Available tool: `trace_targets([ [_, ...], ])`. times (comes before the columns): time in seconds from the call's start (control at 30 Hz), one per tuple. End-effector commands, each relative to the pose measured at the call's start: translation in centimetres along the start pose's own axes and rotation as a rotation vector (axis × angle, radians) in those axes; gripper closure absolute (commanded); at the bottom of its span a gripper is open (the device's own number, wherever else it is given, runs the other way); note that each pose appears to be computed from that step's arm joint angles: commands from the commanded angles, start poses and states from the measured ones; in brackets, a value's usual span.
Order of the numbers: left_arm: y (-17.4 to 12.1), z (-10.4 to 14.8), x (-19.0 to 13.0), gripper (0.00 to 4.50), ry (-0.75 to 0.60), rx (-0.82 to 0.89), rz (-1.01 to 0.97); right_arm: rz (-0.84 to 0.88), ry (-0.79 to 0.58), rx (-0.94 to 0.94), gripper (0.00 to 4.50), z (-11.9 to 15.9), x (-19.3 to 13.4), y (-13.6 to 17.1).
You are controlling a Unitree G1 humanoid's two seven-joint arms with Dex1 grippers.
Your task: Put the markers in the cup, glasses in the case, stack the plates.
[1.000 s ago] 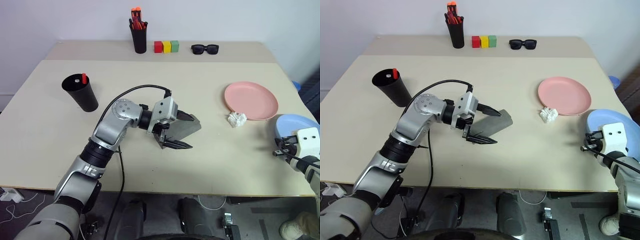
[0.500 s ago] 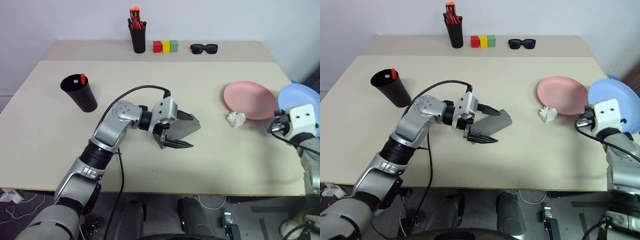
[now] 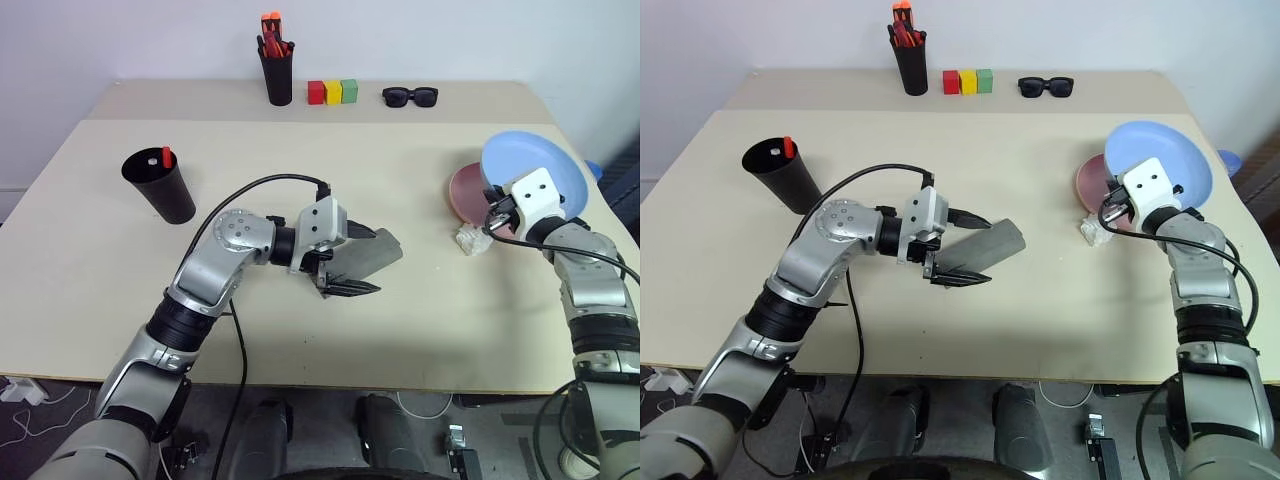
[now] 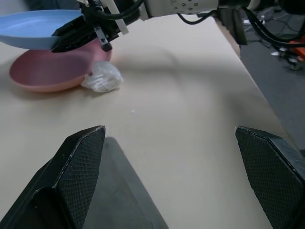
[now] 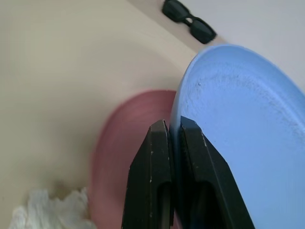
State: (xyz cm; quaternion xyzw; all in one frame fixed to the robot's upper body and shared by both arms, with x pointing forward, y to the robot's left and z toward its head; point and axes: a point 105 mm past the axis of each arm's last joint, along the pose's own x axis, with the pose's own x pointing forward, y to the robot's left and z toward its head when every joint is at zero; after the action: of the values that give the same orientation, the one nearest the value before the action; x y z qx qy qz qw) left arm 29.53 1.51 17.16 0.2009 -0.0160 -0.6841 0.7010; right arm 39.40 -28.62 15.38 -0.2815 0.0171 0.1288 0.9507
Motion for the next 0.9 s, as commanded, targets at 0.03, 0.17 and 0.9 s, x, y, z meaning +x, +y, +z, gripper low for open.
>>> trace_targets([
  [0.03, 0.2, 1.2, -0.6, 0.0, -0.029, 0.03, 0.034, 0.022, -0.037, -0.006, 4.43, 1.0, 0.6, 0.0],
  [0.17, 0.2, 1.2, -0.8, 0.0, -0.027, 0.024, 0.047, 0.048, -0.028, 0.008, 3.05, 0.8, 0.8, 0.4],
  [0.9, 1.5, 1.0, -0.5, 0.0, -0.023, 0.01, 0.046, 0.095, 0.028, 0.341, 0.03, 2.0, -7.1, 2.5],
])
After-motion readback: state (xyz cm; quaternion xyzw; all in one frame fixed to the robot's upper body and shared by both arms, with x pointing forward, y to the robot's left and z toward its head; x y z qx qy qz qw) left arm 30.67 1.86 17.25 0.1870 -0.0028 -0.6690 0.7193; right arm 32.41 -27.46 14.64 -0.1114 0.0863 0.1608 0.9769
